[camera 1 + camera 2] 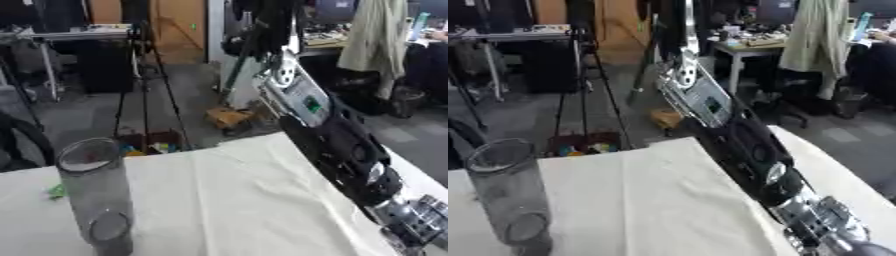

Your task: Arrange flowers into the vase.

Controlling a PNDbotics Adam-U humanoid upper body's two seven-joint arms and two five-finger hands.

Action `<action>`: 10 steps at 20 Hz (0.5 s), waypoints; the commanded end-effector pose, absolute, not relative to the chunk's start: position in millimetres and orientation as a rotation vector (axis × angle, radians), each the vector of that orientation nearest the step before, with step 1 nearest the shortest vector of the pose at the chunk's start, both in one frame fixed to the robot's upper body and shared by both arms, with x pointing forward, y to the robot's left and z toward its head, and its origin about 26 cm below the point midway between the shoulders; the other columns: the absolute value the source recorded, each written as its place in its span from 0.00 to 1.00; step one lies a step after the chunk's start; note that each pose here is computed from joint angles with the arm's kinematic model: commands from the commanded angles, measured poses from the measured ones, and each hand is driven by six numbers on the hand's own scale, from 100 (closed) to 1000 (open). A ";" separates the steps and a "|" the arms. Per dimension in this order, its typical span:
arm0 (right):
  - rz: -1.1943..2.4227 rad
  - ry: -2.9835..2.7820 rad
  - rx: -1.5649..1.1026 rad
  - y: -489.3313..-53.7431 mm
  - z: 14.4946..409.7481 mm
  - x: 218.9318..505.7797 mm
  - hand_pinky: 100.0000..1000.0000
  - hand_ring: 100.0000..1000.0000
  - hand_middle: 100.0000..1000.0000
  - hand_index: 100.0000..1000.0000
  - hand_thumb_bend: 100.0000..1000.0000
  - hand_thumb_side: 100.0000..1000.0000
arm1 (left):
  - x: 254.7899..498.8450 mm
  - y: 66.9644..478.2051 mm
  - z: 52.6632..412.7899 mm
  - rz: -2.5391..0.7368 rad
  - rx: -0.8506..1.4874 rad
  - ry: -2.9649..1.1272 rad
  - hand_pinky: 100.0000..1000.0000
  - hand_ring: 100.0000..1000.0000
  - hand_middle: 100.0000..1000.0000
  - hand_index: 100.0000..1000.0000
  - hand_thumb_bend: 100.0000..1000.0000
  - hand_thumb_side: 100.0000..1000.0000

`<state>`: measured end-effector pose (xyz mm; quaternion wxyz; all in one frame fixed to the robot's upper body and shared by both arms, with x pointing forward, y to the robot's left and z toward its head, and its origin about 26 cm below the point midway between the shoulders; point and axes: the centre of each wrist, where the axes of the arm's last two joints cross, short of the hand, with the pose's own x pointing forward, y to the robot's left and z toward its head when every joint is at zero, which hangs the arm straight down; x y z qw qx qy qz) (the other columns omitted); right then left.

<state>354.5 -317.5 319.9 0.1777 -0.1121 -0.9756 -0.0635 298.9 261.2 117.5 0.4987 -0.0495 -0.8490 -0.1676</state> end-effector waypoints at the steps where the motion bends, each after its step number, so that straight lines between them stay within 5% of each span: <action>1: -0.167 -2.795 -0.331 -316.3 330.6 351.2 0.00 0.12 0.00 0.01 0.00 0.94 | 301.4 257.8 126.4 -0.425 -0.138 -2.083 0.70 0.63 0.60 0.71 1.00 0.79; 10: -0.139 -2.811 -0.345 -316.3 333.6 350.5 0.00 0.13 0.00 0.01 0.00 0.91 | 304.3 251.5 135.3 -0.431 -0.170 -2.115 0.70 0.61 0.60 0.71 1.00 0.79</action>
